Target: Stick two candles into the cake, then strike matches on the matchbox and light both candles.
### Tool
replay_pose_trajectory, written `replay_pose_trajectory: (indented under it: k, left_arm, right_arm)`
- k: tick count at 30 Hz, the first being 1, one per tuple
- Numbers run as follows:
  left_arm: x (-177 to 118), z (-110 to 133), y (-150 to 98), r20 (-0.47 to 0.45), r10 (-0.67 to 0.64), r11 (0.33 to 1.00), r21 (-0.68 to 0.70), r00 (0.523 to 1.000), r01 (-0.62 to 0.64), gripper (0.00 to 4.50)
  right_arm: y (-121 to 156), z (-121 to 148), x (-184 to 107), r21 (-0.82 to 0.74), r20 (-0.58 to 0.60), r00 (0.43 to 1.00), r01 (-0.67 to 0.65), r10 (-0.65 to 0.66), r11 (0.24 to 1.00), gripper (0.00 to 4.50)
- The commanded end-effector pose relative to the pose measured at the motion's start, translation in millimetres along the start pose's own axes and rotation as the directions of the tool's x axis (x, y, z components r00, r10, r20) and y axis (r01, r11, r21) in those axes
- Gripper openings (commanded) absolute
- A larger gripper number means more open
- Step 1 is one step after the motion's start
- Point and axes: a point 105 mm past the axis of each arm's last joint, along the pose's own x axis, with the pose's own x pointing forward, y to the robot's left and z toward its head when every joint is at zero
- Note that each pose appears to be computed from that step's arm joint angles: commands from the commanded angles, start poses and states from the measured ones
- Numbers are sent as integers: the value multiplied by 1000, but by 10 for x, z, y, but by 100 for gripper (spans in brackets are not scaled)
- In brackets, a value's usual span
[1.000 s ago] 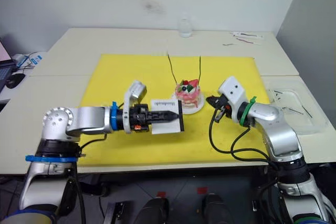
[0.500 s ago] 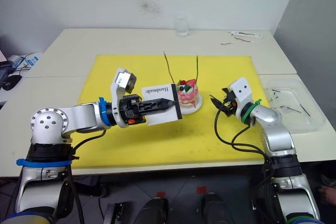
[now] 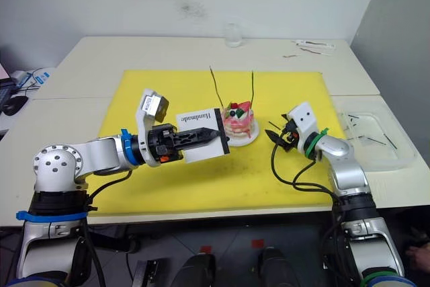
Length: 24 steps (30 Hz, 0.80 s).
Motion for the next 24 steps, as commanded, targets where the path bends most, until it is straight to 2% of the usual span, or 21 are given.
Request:
replay_pose_trajectory:
  k: [1, 7, 15, 18, 24]
  left_arm:
    - [-18, 31, -90, 2, -18, 999, 47, 1000, 18, 0]
    - [-5, 15, -86, -2, -13, 998, 57, 1000, 13, 0]
    - [2, 19, -88, 6, -12, 998, 65, 1000, 11, 0]
    - [12, 13, -86, 6, -10, 998, 67, 1000, 9, 0]
    - [7, 2, -85, 10, -2, 998, 70, 1000, 2, 0]
  right_arm:
    - [-115, 28, 65, 35, -2, 999, 34, -34, 999, 381]
    - [-171, 26, 272, 100, -16, 999, 49, -48, 994, 381]
    - [-175, -156, 374, 131, -85, 996, 27, -16, 991, 381]
    - [-168, -151, 410, 143, -81, 997, 20, -9, 989, 325]
    - [-186, -249, 399, 149, -130, 991, 36, -16, 988, 121]
